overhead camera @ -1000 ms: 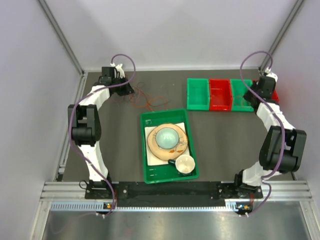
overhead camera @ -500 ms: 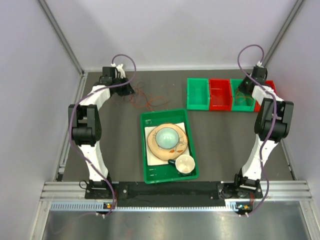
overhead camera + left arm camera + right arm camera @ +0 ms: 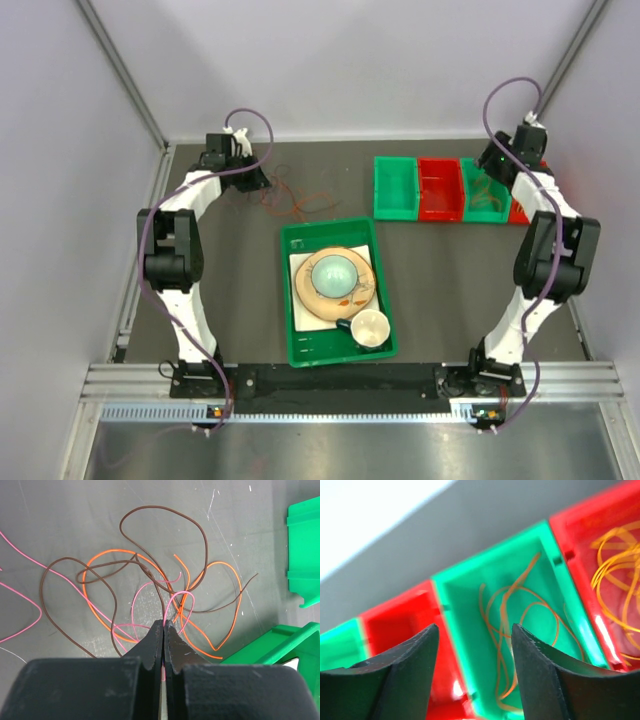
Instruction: Untangle the cables
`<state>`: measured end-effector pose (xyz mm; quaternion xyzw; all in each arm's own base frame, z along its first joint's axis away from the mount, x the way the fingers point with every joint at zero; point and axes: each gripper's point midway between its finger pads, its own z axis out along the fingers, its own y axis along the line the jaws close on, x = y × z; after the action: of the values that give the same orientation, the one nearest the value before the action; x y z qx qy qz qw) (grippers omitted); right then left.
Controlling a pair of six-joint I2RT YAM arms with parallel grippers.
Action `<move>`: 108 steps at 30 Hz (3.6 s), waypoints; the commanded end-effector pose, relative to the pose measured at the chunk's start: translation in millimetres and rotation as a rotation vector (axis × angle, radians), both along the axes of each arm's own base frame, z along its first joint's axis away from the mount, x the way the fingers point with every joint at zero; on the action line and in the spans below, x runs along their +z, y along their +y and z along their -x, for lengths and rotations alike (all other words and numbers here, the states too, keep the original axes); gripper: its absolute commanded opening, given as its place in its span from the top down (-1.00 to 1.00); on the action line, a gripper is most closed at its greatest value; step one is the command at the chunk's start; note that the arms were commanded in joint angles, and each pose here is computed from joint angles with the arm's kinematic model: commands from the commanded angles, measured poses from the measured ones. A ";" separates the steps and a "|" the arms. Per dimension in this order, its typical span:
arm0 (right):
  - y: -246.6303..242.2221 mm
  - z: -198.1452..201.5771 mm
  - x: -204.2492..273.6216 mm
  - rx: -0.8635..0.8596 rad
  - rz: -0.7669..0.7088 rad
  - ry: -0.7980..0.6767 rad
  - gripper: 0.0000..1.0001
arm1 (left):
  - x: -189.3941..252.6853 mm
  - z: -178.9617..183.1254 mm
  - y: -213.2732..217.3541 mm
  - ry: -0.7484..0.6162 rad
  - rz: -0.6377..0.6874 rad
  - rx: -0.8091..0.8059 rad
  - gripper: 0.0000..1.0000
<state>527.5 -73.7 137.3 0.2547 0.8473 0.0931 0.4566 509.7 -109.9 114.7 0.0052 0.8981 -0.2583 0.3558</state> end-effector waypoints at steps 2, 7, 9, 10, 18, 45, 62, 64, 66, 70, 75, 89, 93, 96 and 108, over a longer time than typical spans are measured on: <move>-11.7 7.1 87.0 -0.022 0.097 -0.169 -0.27 | 25.8 -10.3 -3.9 -0.077 -0.001 -0.017 1.00; -9.4 42.2 91.6 -0.045 0.119 -0.194 -0.04 | 27.0 -8.6 -4.8 -0.079 0.004 -0.021 1.00; -8.2 56.4 83.1 -0.050 0.125 -0.177 0.16 | 26.9 -7.9 -4.5 -0.079 0.002 -0.021 1.00; -6.4 68.0 70.3 -0.055 0.119 -0.156 0.26 | 27.1 -8.2 -4.5 -0.081 0.002 -0.021 1.00; -5.5 76.8 12.8 -0.083 0.064 -0.060 -0.42 | 27.6 -9.6 -7.9 -0.078 0.019 -0.026 1.00; -25.8 6.7 1.0 -0.121 0.029 -0.079 -0.08 | 26.7 -12.0 -4.3 -0.069 -0.006 -0.012 1.00; 45.0 84.7 135.0 -0.043 0.043 -0.355 -0.98 | 108.5 -20.7 -7.8 -0.249 0.051 0.071 1.00; 99.7 80.9 125.0 0.106 0.091 -0.297 -0.97 | 120.1 -23.5 -1.9 -0.278 0.046 0.116 1.00; 137.3 69.3 142.5 0.224 0.175 -0.300 -0.98 | 136.4 -25.0 6.2 -0.315 0.047 0.176 1.00; 228.3 49.2 119.1 0.419 0.278 -0.209 -0.97 | 158.8 -30.3 35.6 -0.404 0.029 0.351 1.00; 324.2 33.4 82.1 0.647 0.312 -0.157 -0.78 | 163.8 -33.1 35.7 -0.382 0.045 0.334 1.00; 416.4 4.5 -38.5 0.911 0.381 0.064 -0.28 | 150.0 -31.2 30.8 -0.362 0.079 0.284 1.00; 414.9 1.0 -52.4 0.897 0.406 0.070 -0.25 | 146.0 -32.1 30.1 -0.355 0.077 0.279 1.00; 415.5 1.4 -62.3 0.900 0.415 0.085 -0.21 | 144.7 -32.8 29.8 -0.352 0.077 0.278 1.00; 432.3 4.1 -84.0 0.919 0.420 0.101 -0.22 | 142.0 -30.8 29.5 -0.346 0.069 0.269 1.00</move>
<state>519.0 334.8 45.5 -0.2243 0.9056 0.0964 0.3469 536.6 -80.6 246.3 -0.0896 0.8190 -0.2274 0.5191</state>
